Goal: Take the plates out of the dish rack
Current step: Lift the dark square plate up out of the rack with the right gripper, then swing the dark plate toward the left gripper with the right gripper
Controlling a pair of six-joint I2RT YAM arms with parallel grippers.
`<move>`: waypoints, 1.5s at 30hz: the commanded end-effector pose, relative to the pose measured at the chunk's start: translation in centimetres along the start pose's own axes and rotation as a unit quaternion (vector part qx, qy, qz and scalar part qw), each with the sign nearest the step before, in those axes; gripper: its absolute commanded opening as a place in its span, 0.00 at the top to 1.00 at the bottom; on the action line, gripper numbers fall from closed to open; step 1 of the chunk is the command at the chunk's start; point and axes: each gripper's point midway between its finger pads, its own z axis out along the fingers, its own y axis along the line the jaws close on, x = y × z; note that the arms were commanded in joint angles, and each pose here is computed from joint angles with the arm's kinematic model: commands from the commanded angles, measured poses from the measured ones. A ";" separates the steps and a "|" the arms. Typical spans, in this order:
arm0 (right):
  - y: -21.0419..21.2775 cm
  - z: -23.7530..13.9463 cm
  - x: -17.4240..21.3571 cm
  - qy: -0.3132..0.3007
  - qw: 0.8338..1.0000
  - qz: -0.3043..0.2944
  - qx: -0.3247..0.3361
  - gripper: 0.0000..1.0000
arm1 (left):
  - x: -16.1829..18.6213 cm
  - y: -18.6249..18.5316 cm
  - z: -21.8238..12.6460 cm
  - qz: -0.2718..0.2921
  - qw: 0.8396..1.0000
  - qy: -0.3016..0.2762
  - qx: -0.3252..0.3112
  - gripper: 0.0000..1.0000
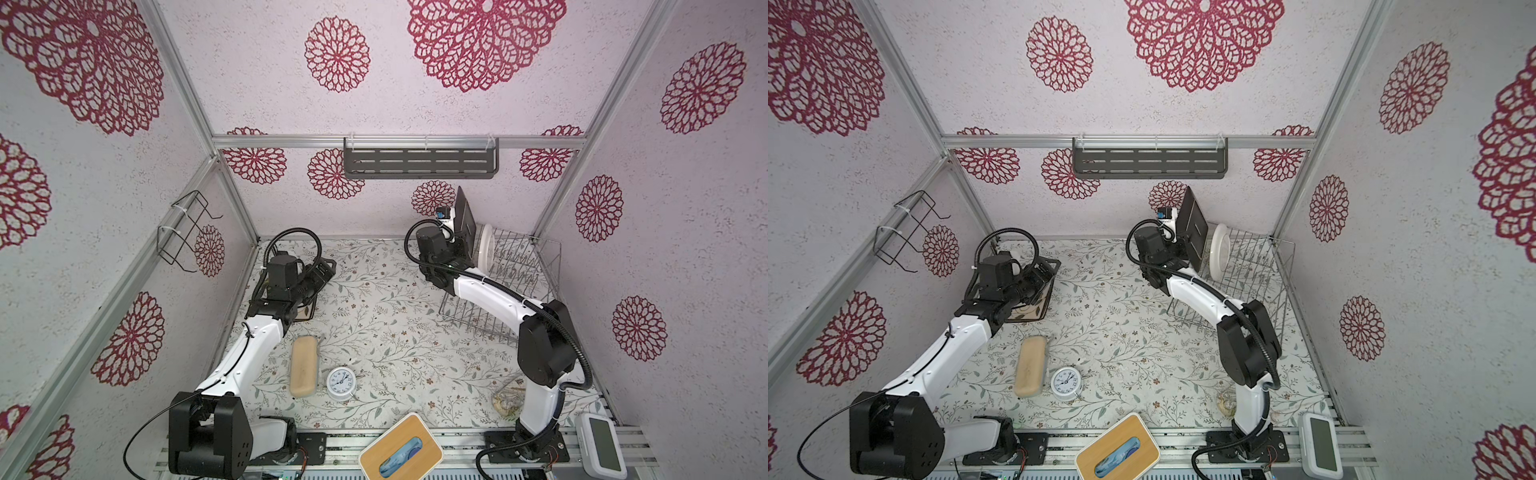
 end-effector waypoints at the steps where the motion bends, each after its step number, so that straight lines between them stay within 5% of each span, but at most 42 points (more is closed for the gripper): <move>1: -6.1 -2.9 -6.2 -0.042 0.988 0.149 0.026 1.00 | -0.1 -1.0 -0.9 0.014 1.000 -0.009 0.013 0.03; 10: -6.6 -6.8 -7.5 -0.059 0.982 0.176 -0.026 1.00 | 0.1 -1.2 -2.5 0.008 1.000 -0.018 0.016 0.03; 21: -4.1 -11.5 -7.1 -0.052 0.950 0.242 -0.191 1.00 | 1.0 -0.4 -3.3 0.001 0.999 -0.025 0.026 0.03; 33: -2.3 -14.6 -6.0 -0.027 0.880 0.329 -0.342 1.00 | 2.2 -0.6 -2.9 -0.012 0.999 0.005 0.048 0.03; 39: -1.5 -16.1 -6.6 -0.009 0.823 0.393 -0.410 1.00 | 2.8 0.0 -3.6 -0.029 0.998 -0.002 0.060 0.03; 45: -0.4 -16.7 -6.7 0.032 0.749 0.456 -0.480 1.00 | 3.4 0.1 -3.9 -0.030 0.997 0.009 0.068 0.03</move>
